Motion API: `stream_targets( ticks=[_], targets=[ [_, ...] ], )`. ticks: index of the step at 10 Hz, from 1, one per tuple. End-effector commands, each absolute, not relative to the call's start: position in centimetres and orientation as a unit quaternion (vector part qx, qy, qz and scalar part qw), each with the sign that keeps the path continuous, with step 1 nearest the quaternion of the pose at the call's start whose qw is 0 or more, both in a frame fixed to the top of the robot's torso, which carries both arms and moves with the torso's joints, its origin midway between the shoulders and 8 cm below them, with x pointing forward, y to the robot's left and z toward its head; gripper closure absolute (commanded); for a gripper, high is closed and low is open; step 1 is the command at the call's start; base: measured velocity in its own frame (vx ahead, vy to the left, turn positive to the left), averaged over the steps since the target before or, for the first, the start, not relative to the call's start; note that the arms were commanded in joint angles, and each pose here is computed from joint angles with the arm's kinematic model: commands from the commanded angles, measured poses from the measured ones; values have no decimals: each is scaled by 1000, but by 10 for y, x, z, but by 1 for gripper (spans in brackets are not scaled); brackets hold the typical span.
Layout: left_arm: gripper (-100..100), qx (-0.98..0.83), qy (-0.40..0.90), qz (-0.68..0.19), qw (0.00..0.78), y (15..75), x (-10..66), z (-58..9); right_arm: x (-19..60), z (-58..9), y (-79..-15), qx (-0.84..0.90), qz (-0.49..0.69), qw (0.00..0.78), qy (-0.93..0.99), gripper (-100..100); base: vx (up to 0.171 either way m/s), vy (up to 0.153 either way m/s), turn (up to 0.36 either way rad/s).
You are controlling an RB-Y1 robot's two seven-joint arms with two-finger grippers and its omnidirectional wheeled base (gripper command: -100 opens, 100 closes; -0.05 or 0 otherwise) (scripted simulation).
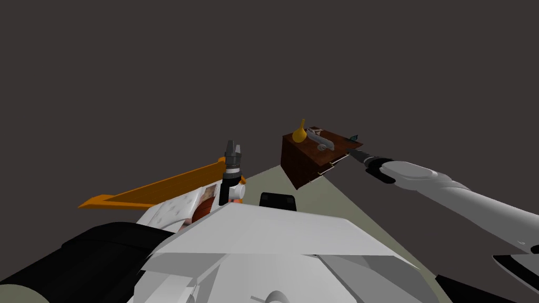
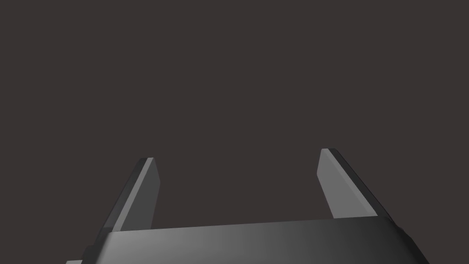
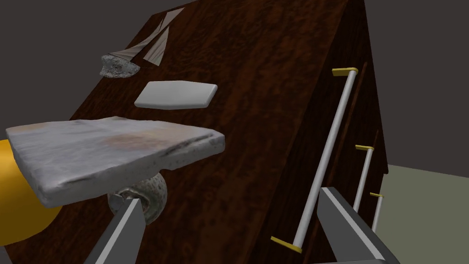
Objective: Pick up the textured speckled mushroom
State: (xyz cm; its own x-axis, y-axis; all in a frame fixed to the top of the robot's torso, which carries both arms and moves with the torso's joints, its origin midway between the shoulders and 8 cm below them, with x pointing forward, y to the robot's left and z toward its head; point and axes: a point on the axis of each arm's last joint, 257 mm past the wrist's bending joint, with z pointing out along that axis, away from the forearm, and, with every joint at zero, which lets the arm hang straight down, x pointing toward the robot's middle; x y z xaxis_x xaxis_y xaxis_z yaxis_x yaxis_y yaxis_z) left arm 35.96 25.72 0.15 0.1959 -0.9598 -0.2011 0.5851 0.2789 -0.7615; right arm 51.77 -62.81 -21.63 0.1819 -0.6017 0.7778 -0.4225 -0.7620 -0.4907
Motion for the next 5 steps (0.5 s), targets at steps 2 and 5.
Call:
stream_targets(
  ticks=[2,5],
  targets=[
    [0,-274,342,-534,723,257,360,1,515,-216,-630,-770,-526,99,348,-100,19,10,48],
    [0,-274,342,-534,723,257,360,1,513,-219,-627,-775,-510,115,355,-100,22,14,42]
  ],
)
